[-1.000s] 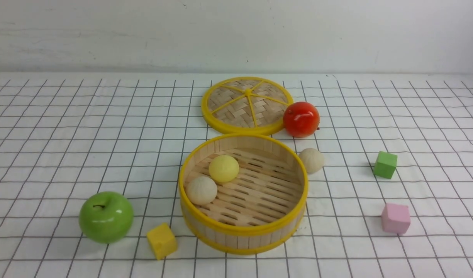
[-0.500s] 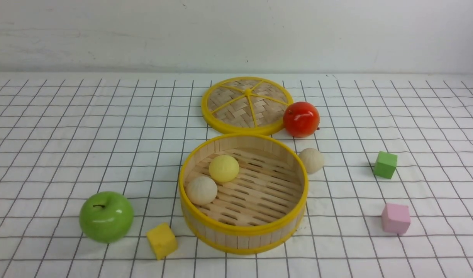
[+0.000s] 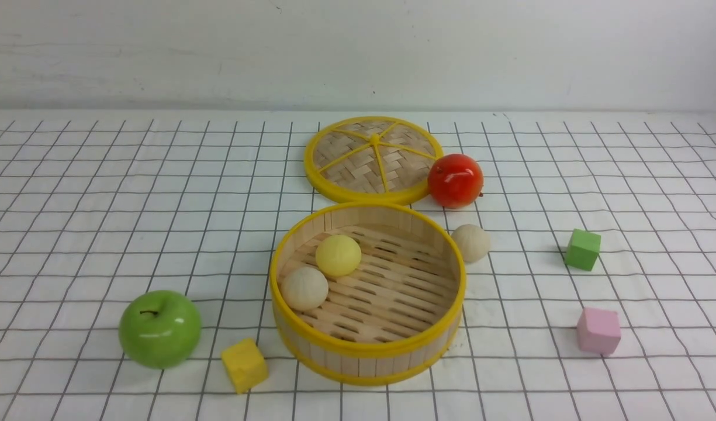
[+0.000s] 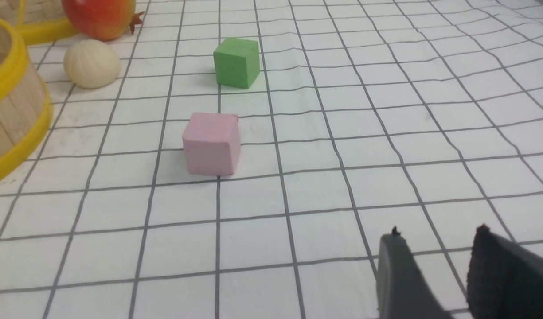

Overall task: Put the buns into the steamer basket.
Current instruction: Use the right arm to grab a steamed stuffed bun

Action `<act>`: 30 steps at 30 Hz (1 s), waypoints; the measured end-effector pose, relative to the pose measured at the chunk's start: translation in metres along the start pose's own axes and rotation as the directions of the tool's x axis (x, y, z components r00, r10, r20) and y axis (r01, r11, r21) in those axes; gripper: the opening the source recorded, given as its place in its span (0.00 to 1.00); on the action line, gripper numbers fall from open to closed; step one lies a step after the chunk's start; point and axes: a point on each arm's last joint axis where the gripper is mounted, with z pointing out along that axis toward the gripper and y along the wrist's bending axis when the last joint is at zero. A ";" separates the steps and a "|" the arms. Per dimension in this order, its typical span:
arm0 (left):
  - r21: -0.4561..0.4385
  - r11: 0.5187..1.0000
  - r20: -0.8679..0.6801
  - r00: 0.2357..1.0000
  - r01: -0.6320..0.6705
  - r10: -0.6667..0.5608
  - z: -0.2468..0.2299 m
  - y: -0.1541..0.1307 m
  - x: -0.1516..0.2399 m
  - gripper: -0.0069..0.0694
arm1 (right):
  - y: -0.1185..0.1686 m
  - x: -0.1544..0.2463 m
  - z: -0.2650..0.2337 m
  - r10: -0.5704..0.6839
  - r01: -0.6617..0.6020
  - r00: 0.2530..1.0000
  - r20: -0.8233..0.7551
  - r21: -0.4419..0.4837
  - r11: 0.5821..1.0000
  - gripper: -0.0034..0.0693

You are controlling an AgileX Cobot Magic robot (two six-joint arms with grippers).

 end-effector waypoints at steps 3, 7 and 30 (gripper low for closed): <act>0.000 1.000 0.000 1.000 0.000 0.000 0.000 0.000 0.000 0.09 | 0.000 0.000 0.000 0.000 0.000 1.000 0.000 0.000 1.000 0.38; 0.000 1.000 0.000 1.000 0.000 0.000 0.000 0.000 0.000 0.10 | 0.000 0.000 0.000 0.000 0.000 1.000 0.000 0.000 1.000 0.38; 0.000 1.000 0.000 1.000 0.000 0.000 0.000 0.000 0.000 0.11 | 0.000 -0.008 0.000 0.008 -0.006 0.993 0.114 -0.011 1.000 0.38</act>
